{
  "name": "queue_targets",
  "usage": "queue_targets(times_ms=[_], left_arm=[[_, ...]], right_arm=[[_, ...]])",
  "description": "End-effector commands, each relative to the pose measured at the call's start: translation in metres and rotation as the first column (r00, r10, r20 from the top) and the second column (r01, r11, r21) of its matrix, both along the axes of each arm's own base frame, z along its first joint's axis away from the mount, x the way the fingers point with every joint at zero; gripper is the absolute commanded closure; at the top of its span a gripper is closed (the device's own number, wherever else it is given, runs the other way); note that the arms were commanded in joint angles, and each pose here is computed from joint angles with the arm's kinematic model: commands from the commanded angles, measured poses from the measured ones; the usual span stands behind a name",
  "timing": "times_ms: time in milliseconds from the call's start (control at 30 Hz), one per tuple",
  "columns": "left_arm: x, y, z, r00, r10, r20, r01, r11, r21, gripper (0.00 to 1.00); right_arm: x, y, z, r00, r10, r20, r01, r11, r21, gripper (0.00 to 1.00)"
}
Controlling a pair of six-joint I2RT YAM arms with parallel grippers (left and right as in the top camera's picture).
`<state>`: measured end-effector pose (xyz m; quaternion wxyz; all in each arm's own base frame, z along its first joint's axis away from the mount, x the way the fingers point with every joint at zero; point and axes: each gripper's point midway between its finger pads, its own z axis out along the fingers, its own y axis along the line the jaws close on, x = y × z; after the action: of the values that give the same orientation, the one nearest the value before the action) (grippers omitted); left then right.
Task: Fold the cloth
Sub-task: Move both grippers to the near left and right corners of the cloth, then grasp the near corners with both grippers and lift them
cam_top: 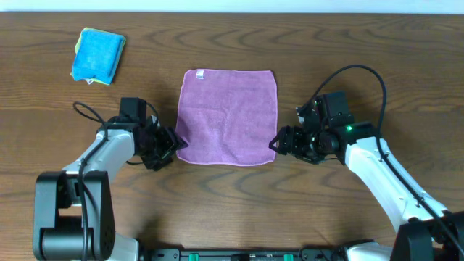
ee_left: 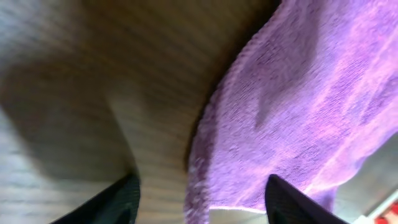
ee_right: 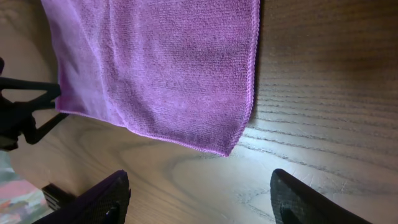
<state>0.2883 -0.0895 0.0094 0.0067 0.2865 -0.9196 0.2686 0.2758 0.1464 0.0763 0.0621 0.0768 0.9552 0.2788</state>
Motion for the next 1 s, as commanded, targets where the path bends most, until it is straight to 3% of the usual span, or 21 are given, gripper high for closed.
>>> queue_targets(times_ms=[0,100,133,233,567,700,967], left_arm=[[0.004,-0.004,-0.001,1.0,0.011,-0.008,-0.011,1.0,-0.026,0.46],[0.005,-0.004,-0.001,1.0,0.012,-0.008,-0.012,1.0,-0.025,0.63],[0.005,-0.004,-0.001,1.0,0.012,-0.009,-0.012,1.0,-0.025,0.74],[0.004,-0.004,-0.001,1.0,0.011,-0.01,-0.011,1.0,-0.029,0.93],[0.001,-0.008,0.001,1.0,0.007,-0.022,-0.008,0.999,-0.051,0.94],[0.001,-0.008,0.002,1.0,0.006,-0.022,-0.007,0.999,-0.054,0.94],[0.0,-0.008,0.001,1.0,0.006,-0.028,-0.007,0.999,-0.054,0.94]], right_arm=[[0.0,-0.002,-0.002,1.0,-0.015,-0.011,0.015,1.0,-0.001,0.31],[0.0,-0.004,-0.003,1.0,-0.019,-0.011,0.019,1.0,-0.011,0.32],[0.0,-0.007,-0.006,1.0,-0.025,-0.014,0.025,0.999,-0.031,0.32],[-0.007,-0.011,-0.011,0.998,-0.031,-0.048,0.028,0.998,-0.056,0.34],[-0.03,0.0,-0.041,0.964,-0.074,-0.255,0.061,0.996,-0.059,0.47],[-0.028,0.017,-0.055,0.942,-0.079,-0.325,0.086,0.996,0.006,0.53],[-0.022,0.03,-0.074,0.918,-0.092,-0.386,0.126,0.99,0.063,0.57]])
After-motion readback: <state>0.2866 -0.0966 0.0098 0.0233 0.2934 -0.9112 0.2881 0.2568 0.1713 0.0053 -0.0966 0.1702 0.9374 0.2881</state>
